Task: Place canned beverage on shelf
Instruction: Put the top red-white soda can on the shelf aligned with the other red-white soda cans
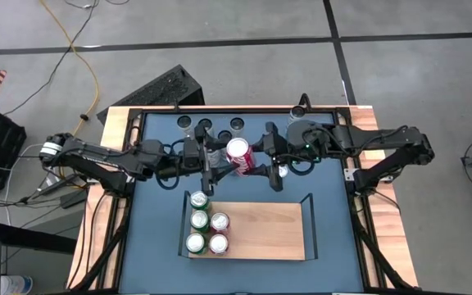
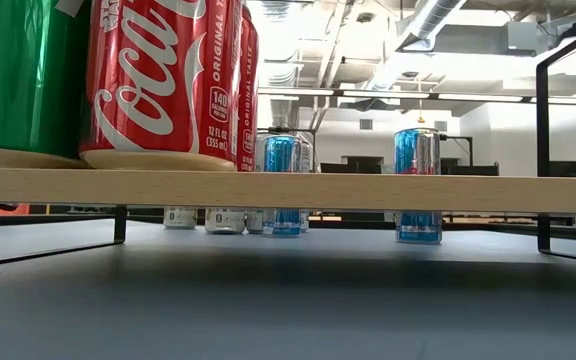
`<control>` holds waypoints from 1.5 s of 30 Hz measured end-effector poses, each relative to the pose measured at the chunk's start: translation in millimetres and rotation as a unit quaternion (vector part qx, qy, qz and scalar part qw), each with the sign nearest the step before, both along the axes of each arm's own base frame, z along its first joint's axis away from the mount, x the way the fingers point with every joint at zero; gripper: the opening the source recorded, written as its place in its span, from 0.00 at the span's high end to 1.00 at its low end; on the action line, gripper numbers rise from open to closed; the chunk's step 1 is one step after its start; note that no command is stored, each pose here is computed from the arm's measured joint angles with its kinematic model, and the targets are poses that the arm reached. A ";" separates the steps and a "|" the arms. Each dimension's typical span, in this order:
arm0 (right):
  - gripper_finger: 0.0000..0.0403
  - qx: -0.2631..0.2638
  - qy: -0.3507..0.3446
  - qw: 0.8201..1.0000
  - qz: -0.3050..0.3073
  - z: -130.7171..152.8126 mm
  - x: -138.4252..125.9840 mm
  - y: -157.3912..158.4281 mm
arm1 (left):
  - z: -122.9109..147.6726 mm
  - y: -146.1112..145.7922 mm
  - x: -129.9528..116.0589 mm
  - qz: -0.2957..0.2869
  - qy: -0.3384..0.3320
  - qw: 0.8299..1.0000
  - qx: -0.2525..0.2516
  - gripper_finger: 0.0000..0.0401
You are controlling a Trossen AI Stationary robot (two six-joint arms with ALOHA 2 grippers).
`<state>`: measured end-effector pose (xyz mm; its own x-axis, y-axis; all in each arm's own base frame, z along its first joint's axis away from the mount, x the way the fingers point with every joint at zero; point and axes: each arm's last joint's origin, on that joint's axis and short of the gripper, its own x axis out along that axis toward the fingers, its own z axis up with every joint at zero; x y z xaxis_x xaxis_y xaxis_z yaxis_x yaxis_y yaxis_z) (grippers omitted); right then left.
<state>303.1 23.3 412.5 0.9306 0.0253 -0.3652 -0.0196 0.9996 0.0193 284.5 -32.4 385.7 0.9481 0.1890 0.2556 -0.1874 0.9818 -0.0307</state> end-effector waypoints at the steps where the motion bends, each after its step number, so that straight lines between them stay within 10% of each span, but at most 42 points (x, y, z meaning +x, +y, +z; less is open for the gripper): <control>1: 0.40 0.000 0.003 1.000 0.000 -1.1 0.6 0.0 | 2.7 0.5 -2.5 0.000 0.021 1.000 -0.008 0.27; 13: 0.40 -0.009 0.059 0.998 0.000 -13.9 0.7 -1.5 | 69.3 9.4 -28.2 0.013 0.234 0.972 -0.012 0.19; 25: 0.39 -0.020 0.107 0.994 0.005 -34.6 16.6 -0.3 | 72.8 28.3 20.9 -0.065 0.393 0.917 0.005 0.19; 45: 0.39 -0.027 0.125 0.992 0.001 -41.0 19.8 -2.6 | 68.7 27.5 34.4 -0.109 0.438 0.892 0.029 0.17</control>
<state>322.9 20.7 371.5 0.8109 0.0020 -0.5851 -0.0233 0.9993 -0.0289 318.9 -4.9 454.5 0.8018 -0.0140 -0.5974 0.0805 0.9931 0.0849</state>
